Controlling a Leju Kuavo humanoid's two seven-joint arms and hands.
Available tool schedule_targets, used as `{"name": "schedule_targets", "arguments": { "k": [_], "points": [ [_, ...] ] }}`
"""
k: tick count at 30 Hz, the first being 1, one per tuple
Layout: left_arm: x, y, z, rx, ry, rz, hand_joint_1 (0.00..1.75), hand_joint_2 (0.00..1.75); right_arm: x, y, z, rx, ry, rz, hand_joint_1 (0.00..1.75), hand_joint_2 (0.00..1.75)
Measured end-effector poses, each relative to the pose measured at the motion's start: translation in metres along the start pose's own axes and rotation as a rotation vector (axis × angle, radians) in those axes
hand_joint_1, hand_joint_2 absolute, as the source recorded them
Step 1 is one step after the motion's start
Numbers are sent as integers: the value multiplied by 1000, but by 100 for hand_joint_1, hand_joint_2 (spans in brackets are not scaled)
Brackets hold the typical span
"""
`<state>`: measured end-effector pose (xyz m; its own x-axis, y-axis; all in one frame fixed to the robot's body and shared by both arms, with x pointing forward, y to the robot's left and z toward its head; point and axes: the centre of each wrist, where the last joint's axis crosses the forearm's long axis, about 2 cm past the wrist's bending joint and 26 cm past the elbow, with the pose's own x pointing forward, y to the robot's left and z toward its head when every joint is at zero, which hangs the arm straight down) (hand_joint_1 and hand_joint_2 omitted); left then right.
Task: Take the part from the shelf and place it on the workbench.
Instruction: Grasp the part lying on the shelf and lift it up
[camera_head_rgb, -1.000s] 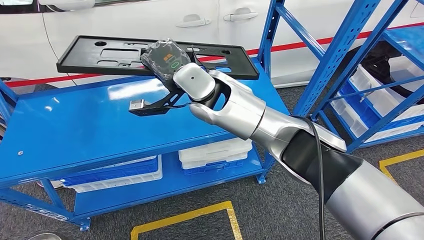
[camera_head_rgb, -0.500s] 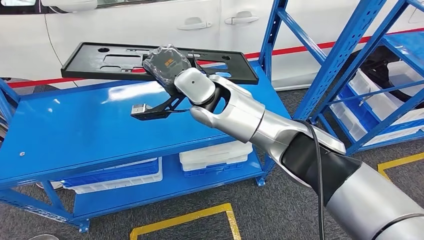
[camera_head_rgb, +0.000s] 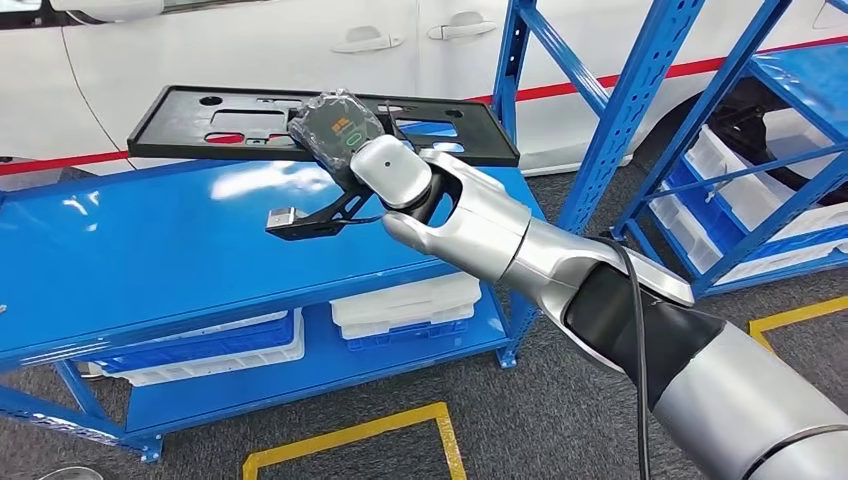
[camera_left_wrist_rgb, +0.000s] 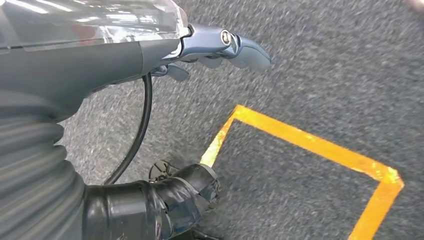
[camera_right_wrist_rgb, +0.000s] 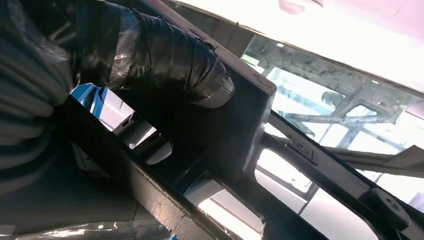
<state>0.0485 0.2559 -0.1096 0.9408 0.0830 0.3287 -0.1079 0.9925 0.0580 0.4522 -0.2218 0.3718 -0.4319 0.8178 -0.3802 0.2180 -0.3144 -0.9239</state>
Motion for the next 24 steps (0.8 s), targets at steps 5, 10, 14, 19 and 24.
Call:
{"name": "schedule_targets", "arguments": {
  "k": [5,10,14,19,24],
  "points": [
    [3,0,-1,-1,-3,-5,0,175,-3,-5,-1,-7,-2,5,175,175],
    [2,-2,0,-6,0,-8,0,175,-5,-6,-2,-3,1,4,175,175],
    [2,-2,0,-6,1,-4,0,175,-4,-2,-2,11,-2,2,175,175],
    [2,-4,0,-8,3,3,0,175,-4,-4,-3,7,-1,2,175,175],
    [0,-4,1,-8,6,-5,0,175,-4,-6,-4,9,-3,-1,175,175]
  ]
}}
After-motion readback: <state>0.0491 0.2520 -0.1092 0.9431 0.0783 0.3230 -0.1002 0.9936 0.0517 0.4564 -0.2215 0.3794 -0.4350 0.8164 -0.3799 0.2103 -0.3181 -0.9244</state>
